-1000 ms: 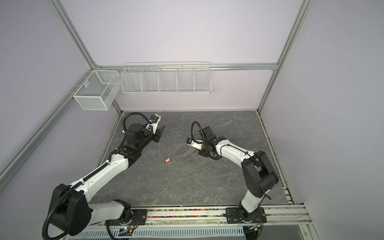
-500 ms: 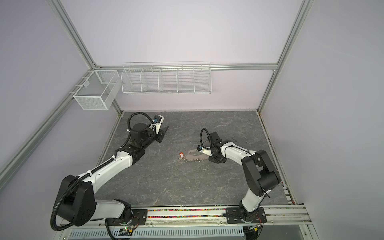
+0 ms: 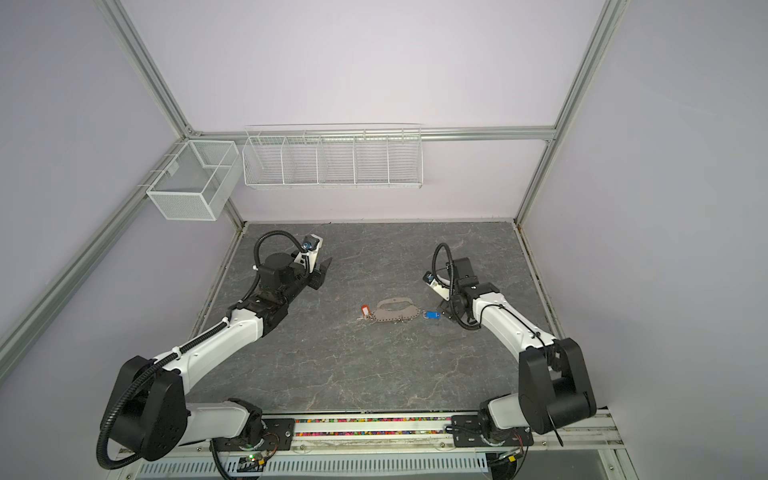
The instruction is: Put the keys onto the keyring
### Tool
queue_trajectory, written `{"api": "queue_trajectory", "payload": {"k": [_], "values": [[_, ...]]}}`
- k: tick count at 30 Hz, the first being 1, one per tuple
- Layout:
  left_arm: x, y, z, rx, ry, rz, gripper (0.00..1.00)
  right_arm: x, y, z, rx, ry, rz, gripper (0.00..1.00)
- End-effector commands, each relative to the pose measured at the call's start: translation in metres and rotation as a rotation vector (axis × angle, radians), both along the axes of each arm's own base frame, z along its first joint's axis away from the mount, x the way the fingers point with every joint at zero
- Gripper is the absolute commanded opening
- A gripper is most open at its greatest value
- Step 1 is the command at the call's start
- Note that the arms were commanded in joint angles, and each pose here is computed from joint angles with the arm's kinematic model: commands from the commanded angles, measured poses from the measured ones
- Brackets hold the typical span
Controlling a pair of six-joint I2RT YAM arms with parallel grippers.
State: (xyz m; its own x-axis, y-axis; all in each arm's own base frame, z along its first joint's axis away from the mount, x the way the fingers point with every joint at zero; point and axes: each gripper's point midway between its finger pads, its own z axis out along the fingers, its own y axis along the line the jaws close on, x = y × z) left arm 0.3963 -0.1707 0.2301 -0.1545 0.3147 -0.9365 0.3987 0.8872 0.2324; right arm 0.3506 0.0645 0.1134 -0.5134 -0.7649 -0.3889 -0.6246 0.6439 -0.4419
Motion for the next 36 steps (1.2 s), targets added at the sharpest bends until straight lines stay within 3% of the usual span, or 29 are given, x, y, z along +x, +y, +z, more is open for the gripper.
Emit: {"api": "queue_trajectory", "payload": {"k": [1,7,9,12,16,20,26,28,29,32,34,36], "values": [[0.003,0.046,0.002,-0.015,-0.046,0.242,0.63,0.02,0.0,0.03,0.289,-0.164,-0.132,0.88],[-0.022,0.126,-0.033,-0.018,-0.087,0.581,0.65,0.036,-0.027,0.029,0.558,-0.362,-0.31,0.88],[-0.033,0.149,-0.051,-0.03,-0.089,0.654,0.66,0.036,-0.03,0.031,0.594,-0.466,-0.279,0.88],[-0.041,0.172,-0.071,-0.093,-0.112,0.711,0.66,0.041,-0.027,0.039,0.657,-0.492,-0.242,0.88],[-0.039,0.176,-0.072,-0.116,-0.173,0.671,0.68,0.042,-0.023,0.025,0.687,-0.361,-0.281,0.88],[-0.025,0.174,-0.078,-0.176,-0.102,0.616,0.69,0.03,-0.033,0.009,0.703,-0.47,-0.319,0.88],[-0.021,0.179,-0.097,-0.244,-0.179,0.573,0.7,0.034,-0.034,-0.004,0.746,-0.505,-0.302,0.88],[-0.021,0.18,-0.101,-0.249,-0.13,0.578,0.72,0.032,-0.034,-0.014,0.738,-0.484,-0.302,0.88],[-0.02,0.179,-0.104,-0.238,-0.093,0.579,0.73,0.036,-0.037,-0.012,0.769,-0.553,-0.298,0.88],[-0.011,0.173,-0.104,-0.22,-0.07,0.544,0.73,0.036,-0.038,-0.019,0.745,-0.47,-0.329,0.88],[-0.006,0.174,-0.105,-0.216,-0.08,0.551,0.74,0.037,-0.04,-0.012,0.761,-0.539,-0.317,0.88],[-0.004,0.175,-0.108,-0.211,-0.061,0.561,0.75,0.04,-0.042,-0.018,0.744,-0.474,-0.356,0.88]]}}
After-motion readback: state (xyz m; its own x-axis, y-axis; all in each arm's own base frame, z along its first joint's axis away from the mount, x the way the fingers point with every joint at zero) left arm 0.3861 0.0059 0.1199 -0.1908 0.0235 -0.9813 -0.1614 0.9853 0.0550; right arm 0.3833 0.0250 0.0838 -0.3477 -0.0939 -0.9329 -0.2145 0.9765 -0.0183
